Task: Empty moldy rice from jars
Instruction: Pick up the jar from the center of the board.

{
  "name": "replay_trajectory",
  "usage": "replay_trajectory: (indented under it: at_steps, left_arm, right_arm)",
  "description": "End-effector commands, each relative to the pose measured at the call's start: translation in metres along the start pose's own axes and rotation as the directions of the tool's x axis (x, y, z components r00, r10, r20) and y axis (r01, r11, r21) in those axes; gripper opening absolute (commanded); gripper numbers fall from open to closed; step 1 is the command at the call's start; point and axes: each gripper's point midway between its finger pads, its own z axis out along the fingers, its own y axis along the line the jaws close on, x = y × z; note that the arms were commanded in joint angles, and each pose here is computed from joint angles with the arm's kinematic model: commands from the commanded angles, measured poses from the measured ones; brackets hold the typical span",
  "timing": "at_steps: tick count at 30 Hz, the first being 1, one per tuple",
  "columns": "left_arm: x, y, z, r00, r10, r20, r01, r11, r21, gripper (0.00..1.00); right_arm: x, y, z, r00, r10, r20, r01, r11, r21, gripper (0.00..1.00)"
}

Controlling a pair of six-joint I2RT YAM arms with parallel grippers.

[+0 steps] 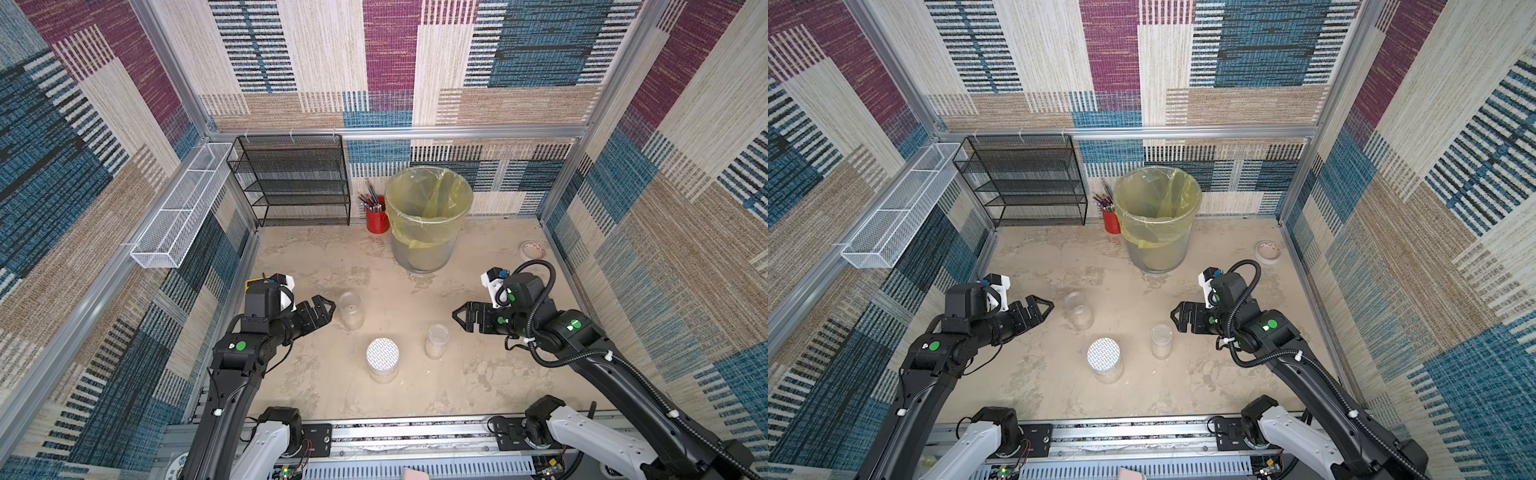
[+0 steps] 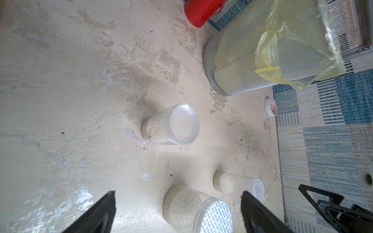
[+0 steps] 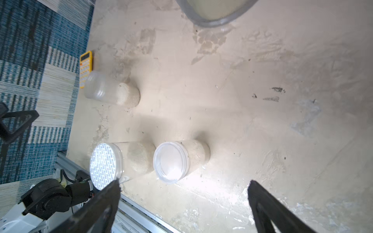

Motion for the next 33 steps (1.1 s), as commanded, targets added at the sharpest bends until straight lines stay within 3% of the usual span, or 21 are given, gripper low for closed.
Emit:
replay_trajectory:
  at_steps: [1, 9, 22, 33]
  left_arm:
    - [0.005, 0.013, 0.008, 0.999, -0.034, -0.018, 0.033, 0.998, -0.052, 0.97]
    - [-0.003, 0.012, 0.005, 1.000, -0.022, 0.018, 0.023, 0.998, -0.058, 0.96]
    - [0.007, 0.011, 0.022, 0.998, -0.022, -0.057, 0.021, 0.999, -0.030, 0.95]
    - [0.010, 0.013, 0.023, 0.998, -0.001, -0.056, -0.001, 0.999, -0.036, 0.95]
  right_arm:
    - [0.012, -0.010, 0.009, 0.997, 0.008, -0.071, -0.004, 0.999, 0.051, 0.99]
    - [0.015, 0.001, 0.031, 0.986, 0.005, -0.169, 0.004, 0.999, 0.052, 0.99]
    - [0.032, 0.016, 0.058, 0.953, -0.091, -0.288, 0.147, 0.972, 0.181, 1.00]
    - [0.045, 0.013, 0.077, 0.938, -0.104, -0.332, 0.193, 0.950, 0.247, 0.90]
